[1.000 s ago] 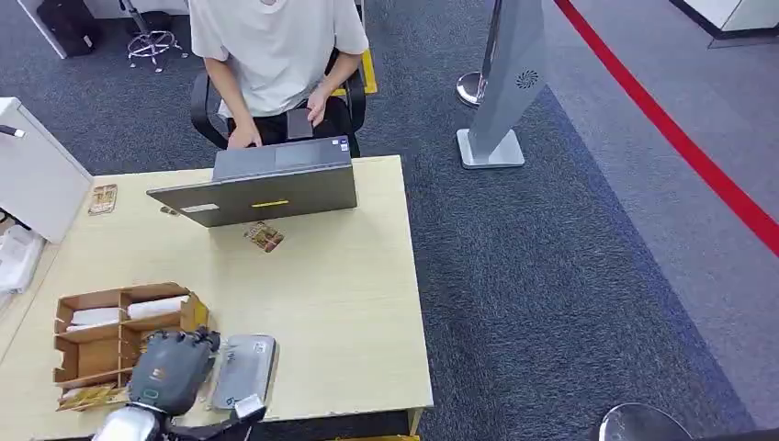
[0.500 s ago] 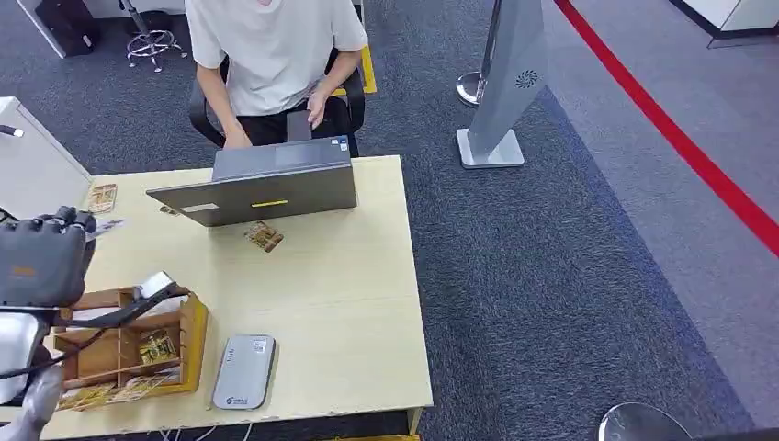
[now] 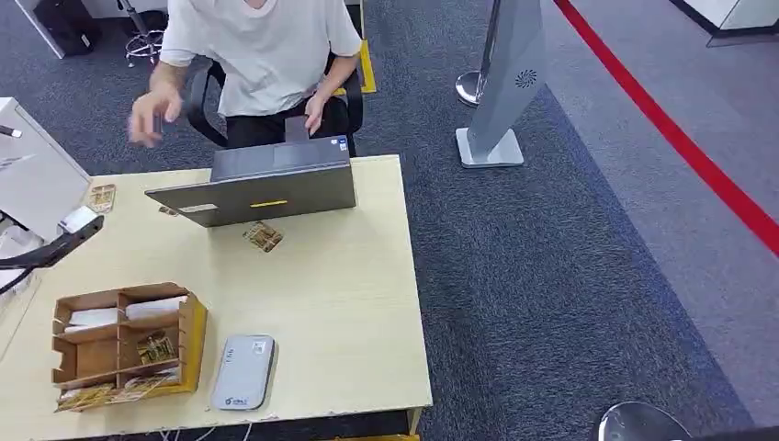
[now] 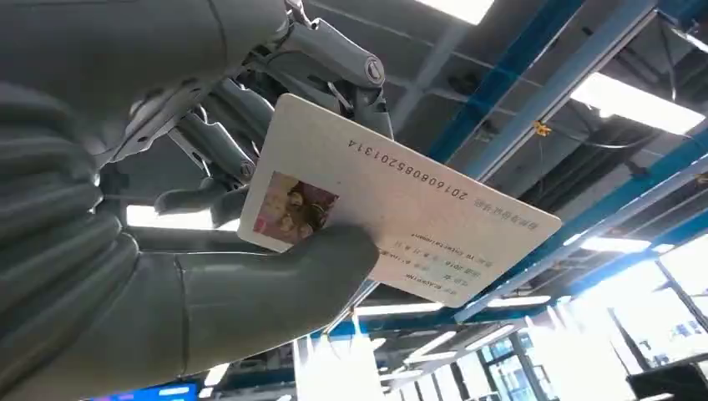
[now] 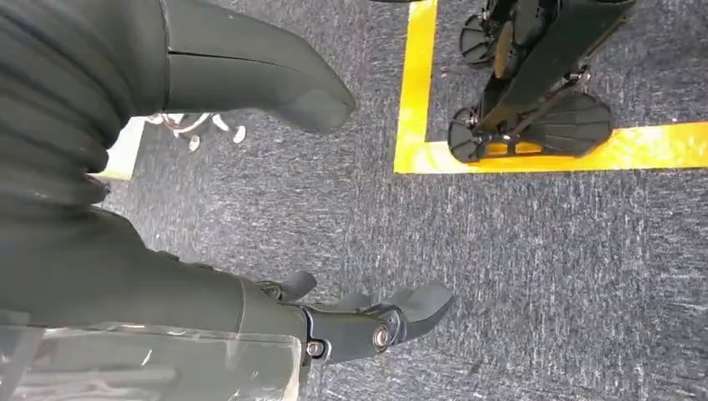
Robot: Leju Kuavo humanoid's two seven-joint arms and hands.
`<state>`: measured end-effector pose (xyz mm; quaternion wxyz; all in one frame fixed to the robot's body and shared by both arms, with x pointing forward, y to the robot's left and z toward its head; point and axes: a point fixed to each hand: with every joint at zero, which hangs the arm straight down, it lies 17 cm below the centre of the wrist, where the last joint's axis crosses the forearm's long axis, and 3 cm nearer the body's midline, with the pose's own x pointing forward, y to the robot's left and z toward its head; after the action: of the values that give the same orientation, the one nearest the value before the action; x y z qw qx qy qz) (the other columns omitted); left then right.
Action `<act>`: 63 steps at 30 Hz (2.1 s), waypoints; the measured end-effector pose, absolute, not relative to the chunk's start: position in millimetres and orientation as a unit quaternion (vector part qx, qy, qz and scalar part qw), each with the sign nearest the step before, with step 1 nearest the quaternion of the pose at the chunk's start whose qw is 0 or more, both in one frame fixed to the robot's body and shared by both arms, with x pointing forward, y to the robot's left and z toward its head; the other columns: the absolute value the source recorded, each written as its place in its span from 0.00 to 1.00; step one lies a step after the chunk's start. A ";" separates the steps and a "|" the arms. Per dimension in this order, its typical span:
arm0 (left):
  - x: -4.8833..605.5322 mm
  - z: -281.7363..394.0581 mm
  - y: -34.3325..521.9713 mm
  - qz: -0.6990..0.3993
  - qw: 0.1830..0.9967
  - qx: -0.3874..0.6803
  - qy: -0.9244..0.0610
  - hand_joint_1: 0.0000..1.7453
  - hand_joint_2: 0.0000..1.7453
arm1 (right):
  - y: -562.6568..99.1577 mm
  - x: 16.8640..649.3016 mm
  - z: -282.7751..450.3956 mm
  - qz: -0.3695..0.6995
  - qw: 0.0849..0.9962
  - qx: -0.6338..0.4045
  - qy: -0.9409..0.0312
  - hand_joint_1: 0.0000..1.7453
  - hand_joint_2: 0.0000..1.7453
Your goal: Pass the card to the sensor for recognition and then transmit it.
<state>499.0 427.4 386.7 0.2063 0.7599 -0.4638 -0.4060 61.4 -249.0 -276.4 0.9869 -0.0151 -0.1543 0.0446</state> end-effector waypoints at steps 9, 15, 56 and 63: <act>512.8 398.4 417.3 -0.428 0.176 0.764 -0.449 1.00 1.00 | -241.8 71.8 -274.8 0.045 0.986 -0.008 -0.163 0.00 1.00; 516.9 401.2 402.4 -0.443 0.160 0.754 -0.458 1.00 1.00 | -239.2 76.9 -273.6 0.044 0.984 -0.005 -0.171 0.00 1.00; 450.3 343.0 188.5 -0.496 0.108 0.585 -0.633 0.00 1.00 | -236.7 65.9 -275.4 0.037 0.987 0.001 -0.155 0.00 1.00; 448.4 341.7 185.9 -0.497 0.107 0.582 -0.635 0.00 1.00 | -237.3 65.1 -275.5 0.037 0.987 0.000 -0.154 0.00 1.00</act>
<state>448.4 185.9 341.7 0.1067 0.5821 -0.6348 -0.4969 65.1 -237.3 -275.5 0.9873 -0.0001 -0.1541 0.0372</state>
